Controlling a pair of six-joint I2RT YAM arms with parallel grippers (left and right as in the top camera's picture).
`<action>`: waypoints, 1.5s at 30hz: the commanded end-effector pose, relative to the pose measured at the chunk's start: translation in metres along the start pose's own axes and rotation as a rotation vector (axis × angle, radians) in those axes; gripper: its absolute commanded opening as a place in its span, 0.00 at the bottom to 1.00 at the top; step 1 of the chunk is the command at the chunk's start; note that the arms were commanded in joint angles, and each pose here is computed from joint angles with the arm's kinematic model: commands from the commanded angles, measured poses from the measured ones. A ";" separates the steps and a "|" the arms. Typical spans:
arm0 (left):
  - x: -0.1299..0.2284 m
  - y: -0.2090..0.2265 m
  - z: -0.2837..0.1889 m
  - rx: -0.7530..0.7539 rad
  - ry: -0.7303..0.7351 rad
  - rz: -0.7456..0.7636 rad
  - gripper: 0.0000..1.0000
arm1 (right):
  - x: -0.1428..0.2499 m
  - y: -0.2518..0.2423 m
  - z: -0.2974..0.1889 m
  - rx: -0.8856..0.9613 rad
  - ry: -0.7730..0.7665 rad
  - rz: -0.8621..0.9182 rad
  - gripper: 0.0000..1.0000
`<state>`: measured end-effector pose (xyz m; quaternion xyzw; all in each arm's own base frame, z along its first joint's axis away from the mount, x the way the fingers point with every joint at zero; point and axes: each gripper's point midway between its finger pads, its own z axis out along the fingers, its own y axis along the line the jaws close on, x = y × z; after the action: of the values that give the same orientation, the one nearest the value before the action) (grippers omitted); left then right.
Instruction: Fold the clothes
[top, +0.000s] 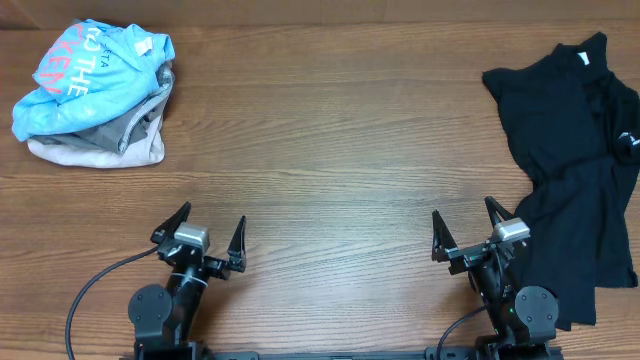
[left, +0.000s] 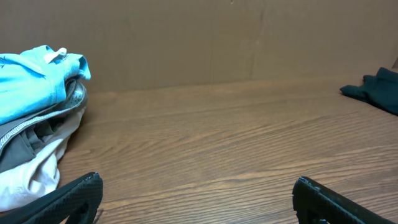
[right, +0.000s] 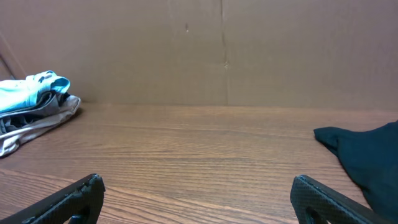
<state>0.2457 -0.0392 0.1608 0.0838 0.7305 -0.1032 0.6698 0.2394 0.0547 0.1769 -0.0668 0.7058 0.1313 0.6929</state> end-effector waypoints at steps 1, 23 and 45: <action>0.005 0.006 -0.004 -0.034 -0.004 -0.011 1.00 | 0.002 0.000 0.000 -0.002 -0.002 0.004 1.00; -0.002 0.005 -0.006 -0.037 -0.037 0.029 1.00 | 0.002 0.000 0.000 -0.002 -0.002 0.004 1.00; -0.002 0.005 -0.006 -0.037 -0.037 0.029 1.00 | 0.002 0.000 0.000 -0.002 -0.002 0.004 1.00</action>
<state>0.2415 -0.0361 0.1630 0.0821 0.7211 -0.0906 0.6820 0.2394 0.0547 0.1768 -0.0664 0.7060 0.1317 0.6927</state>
